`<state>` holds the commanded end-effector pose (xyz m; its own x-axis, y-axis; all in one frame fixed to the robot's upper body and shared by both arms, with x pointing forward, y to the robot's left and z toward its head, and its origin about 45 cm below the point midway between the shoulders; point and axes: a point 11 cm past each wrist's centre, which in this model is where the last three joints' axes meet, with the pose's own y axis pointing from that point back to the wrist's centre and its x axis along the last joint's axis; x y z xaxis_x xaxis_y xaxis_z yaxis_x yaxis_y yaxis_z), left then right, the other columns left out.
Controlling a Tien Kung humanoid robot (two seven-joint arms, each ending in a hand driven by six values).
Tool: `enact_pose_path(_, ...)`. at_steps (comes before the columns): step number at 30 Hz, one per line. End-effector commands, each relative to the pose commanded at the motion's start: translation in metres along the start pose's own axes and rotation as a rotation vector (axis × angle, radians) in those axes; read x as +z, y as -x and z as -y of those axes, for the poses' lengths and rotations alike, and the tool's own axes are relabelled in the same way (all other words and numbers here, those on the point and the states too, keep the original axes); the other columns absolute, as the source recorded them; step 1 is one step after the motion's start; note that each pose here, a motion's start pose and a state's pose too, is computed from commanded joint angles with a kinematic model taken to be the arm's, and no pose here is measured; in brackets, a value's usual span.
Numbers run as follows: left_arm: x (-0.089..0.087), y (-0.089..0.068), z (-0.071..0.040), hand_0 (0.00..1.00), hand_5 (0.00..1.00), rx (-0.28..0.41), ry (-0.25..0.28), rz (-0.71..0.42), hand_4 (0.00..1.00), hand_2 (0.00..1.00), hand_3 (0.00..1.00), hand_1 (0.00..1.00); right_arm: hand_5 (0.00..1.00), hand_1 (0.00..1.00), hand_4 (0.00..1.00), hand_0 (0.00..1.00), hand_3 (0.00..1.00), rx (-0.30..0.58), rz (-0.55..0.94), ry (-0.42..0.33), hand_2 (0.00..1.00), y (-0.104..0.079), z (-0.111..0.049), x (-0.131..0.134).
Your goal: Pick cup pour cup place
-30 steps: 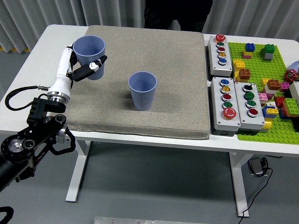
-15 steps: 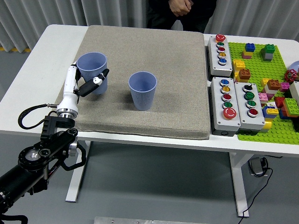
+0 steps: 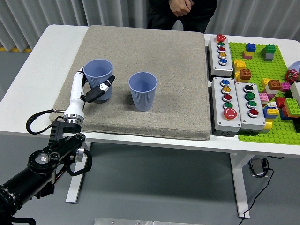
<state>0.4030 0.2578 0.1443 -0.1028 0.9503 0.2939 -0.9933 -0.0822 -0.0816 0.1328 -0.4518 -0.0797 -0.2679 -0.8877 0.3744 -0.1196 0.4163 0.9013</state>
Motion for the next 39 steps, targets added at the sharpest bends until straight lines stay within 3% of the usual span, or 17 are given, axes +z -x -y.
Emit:
enact_pose_path(28,-0.017,0.002,-0.014,0.611,0.387,-0.037,-0.040,-0.001,0.830,0.573,0.578,0.584,0.359,0.649,0.005,0.701,0.602,-0.001,-0.012,0.005,0.605,0.000,0.000,0.002)
enact_pose_path(29,-0.017,0.002,-0.015,0.623,0.393,-0.042,-0.039,0.000,0.843,0.629,0.615,0.620,0.360,0.649,0.004,0.701,0.602,-0.001,-0.011,0.005,0.605,0.000,0.000,0.002)
enact_pose_path(34,-0.016,0.004,-0.015,0.623,0.393,-0.065,-0.037,0.001,0.843,0.629,0.615,0.620,0.360,0.649,0.004,0.701,0.602,-0.001,-0.012,0.005,0.605,0.001,0.000,0.002)
enact_pose_path(35,-0.016,0.005,-0.015,0.656,0.399,-0.067,-0.038,0.001,0.868,0.714,0.730,0.675,0.361,0.649,0.005,0.701,0.602,-0.001,-0.011,0.005,0.605,0.001,0.000,0.002)
enact_pose_path(39,-0.015,0.005,-0.015,0.656,0.399,-0.076,-0.037,0.007,0.868,0.714,0.730,0.675,0.361,0.649,0.005,0.701,0.602,-0.001,-0.012,0.004,0.605,0.000,0.000,0.002)
